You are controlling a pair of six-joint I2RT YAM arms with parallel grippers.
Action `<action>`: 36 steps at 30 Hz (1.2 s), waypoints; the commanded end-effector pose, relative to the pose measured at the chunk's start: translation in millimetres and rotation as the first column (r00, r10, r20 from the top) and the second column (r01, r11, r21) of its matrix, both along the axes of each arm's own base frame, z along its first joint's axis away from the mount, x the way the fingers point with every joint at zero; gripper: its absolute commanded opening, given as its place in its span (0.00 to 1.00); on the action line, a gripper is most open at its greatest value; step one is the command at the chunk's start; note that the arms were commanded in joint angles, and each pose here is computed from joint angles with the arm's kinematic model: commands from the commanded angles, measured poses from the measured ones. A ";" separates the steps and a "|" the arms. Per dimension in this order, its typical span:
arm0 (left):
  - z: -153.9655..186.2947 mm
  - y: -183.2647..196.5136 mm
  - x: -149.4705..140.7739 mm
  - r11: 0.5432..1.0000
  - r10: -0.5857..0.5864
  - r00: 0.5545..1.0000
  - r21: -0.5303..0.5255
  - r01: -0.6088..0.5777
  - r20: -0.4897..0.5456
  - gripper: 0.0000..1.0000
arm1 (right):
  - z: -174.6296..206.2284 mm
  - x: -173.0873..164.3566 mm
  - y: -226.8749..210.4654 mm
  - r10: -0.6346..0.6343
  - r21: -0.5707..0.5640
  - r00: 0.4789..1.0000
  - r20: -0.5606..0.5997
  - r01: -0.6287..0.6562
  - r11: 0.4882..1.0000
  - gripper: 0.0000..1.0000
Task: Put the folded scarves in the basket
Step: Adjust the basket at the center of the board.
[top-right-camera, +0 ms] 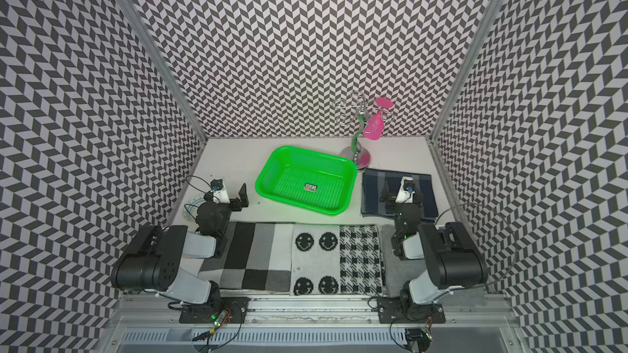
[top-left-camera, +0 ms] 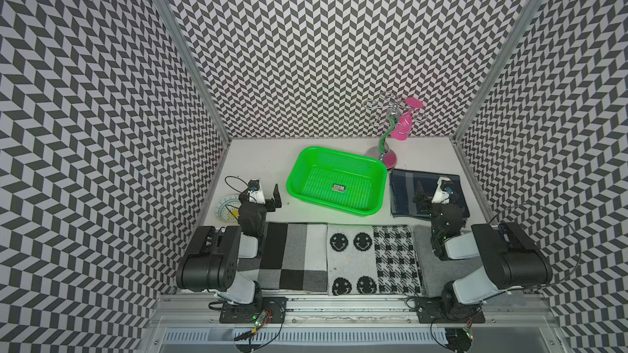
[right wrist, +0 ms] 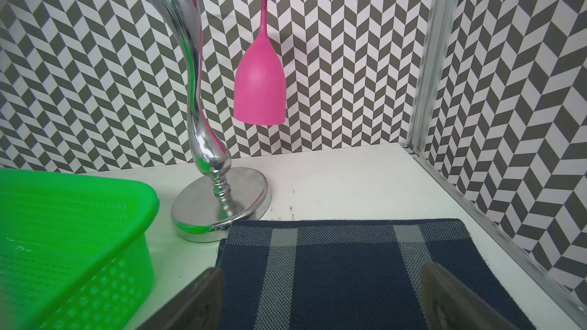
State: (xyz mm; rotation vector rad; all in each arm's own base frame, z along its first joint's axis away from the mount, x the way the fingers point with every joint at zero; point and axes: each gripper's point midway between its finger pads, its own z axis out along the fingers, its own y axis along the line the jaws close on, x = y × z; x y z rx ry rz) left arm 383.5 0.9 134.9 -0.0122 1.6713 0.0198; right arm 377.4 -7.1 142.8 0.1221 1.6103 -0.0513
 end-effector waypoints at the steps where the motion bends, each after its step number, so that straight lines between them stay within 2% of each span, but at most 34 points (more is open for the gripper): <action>1: 8.3 0.5 4.2 1.000 0.003 1.000 -0.004 -0.003 0.030 1.00 | 14.3 1.5 1.2 0.001 0.002 0.998 0.060 -0.001 1.000 1.00; 23: 10.9 -1.3 4.0 1.000 -0.007 0.999 -0.002 0.007 0.040 0.99 | 19.3 0.5 -0.3 -0.009 0.005 0.997 0.076 0.008 1.000 1.00; 25: 15.3 -9.0 11.2 0.999 -0.045 0.999 0.019 0.045 0.002 0.97 | 23.3 5.6 6.3 0.026 -0.019 0.999 0.047 -0.025 1.000 1.00; 27: 26.3 -4.7 21.3 1.000 -0.014 0.999 0.008 0.015 -0.035 0.97 | 23.4 18.6 15.1 0.036 -0.049 0.999 -0.026 -0.038 0.998 0.99; 31: 50.2 -16.1 26.0 0.997 -0.075 0.997 0.010 0.076 -0.021 0.97 | 32.6 38.9 41.4 0.047 -0.095 0.990 -0.132 -0.059 0.994 1.00; 33: 53.4 -27.2 36.2 0.992 -0.128 0.989 -0.029 0.126 -0.076 0.96 | 30.8 42.2 52.6 0.067 -0.045 0.977 -0.200 -0.078 0.996 1.00; 36: 46.8 -55.3 54.8 0.968 -0.247 0.948 -0.093 0.233 -0.202 0.92 | 35.8 46.6 88.4 0.192 0.095 0.944 -0.269 -0.172 0.980 1.00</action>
